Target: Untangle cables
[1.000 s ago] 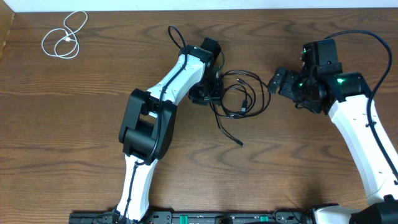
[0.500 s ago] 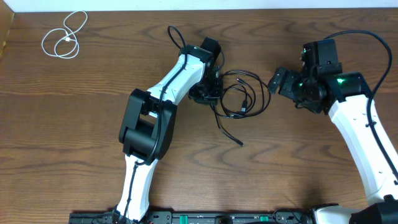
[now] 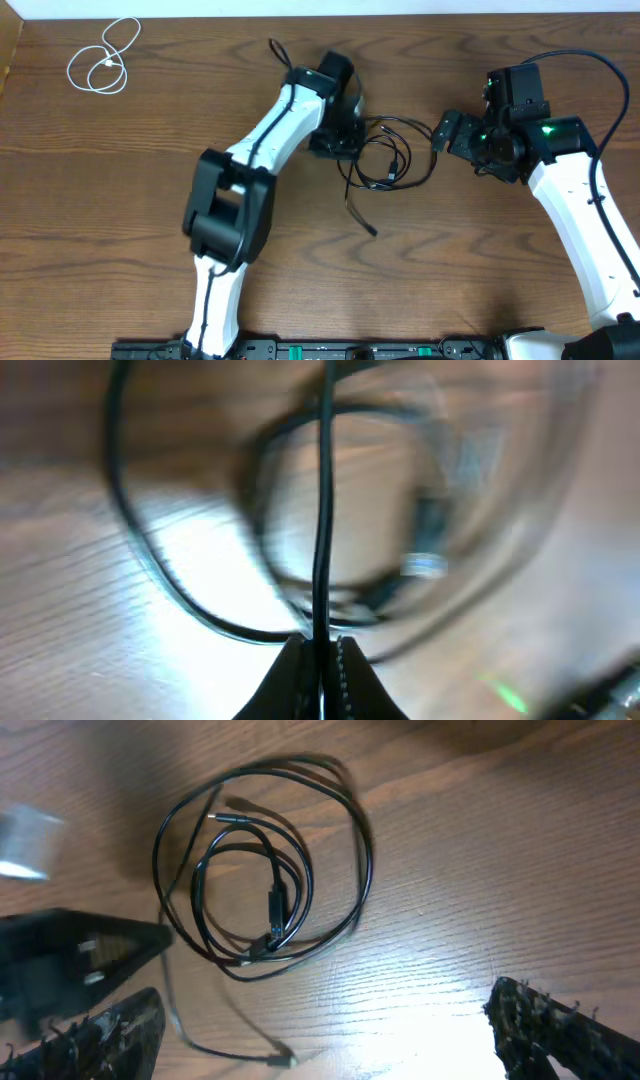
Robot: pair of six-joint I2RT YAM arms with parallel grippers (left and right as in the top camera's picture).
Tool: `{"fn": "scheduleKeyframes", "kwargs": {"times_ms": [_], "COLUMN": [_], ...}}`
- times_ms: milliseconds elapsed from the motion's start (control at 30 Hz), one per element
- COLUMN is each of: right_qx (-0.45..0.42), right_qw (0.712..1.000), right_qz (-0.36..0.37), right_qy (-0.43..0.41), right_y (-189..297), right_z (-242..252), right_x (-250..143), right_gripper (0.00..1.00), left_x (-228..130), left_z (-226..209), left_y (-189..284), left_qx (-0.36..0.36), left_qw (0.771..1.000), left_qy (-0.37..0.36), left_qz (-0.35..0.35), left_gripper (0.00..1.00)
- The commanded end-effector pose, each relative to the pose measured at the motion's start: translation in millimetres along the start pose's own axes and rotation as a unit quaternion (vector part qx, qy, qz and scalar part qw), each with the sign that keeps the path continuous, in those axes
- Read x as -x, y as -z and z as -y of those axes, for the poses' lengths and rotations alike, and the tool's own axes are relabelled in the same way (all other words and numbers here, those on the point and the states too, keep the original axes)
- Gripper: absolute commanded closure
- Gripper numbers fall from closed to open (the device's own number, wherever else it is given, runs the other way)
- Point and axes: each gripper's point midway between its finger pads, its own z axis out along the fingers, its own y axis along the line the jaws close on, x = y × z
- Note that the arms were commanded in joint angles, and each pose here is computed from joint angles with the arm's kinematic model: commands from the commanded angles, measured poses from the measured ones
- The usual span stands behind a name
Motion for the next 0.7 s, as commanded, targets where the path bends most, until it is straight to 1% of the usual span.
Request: {"fn": "scheduleKeyframes", "kwargs": {"times_ms": [0,167,367,433,533,567,667], "right_qx": [-0.002,-0.002,0.008,0.018,0.031,0.035,0.039], "right_qw": [1.0,1.0,1.0,1.0,0.999,0.999,0.998], "right_qz": [-0.007,-0.006,-0.008,-0.015,-0.014,-0.009,-0.004], "right_qy": [0.004,0.002,0.003,0.004,0.016,0.031,0.052], "right_y": [-4,-4,-4,-4,-4,-4,-4], "right_z": [3,2,-1,-5,-10,-12,-15], "right_x": [-3,-3,-3,-5,-4,-2,-1], "right_gripper": [0.01,0.01,0.01,0.01,0.01,0.01,0.01], "left_x": [8,5,-9,-12,-16,-19,-27], "left_z": [71,102,122,126,133,138,148], "left_y": [97,164,215,225,243,254,280], "left_qx": [-0.096,-0.113,-0.124,-0.127,-0.142,-0.152,-0.166], "left_qw": [0.984,0.962,0.942,0.937,0.934,0.93,0.917], "left_qy": [-0.105,-0.153,-0.184,-0.187,-0.166,-0.156,-0.157], "left_qz": [0.109,0.196,0.253,0.265,0.284,0.296,0.327], "left_gripper": [0.93,0.93,0.93,0.93,0.93,0.92,0.93]}}
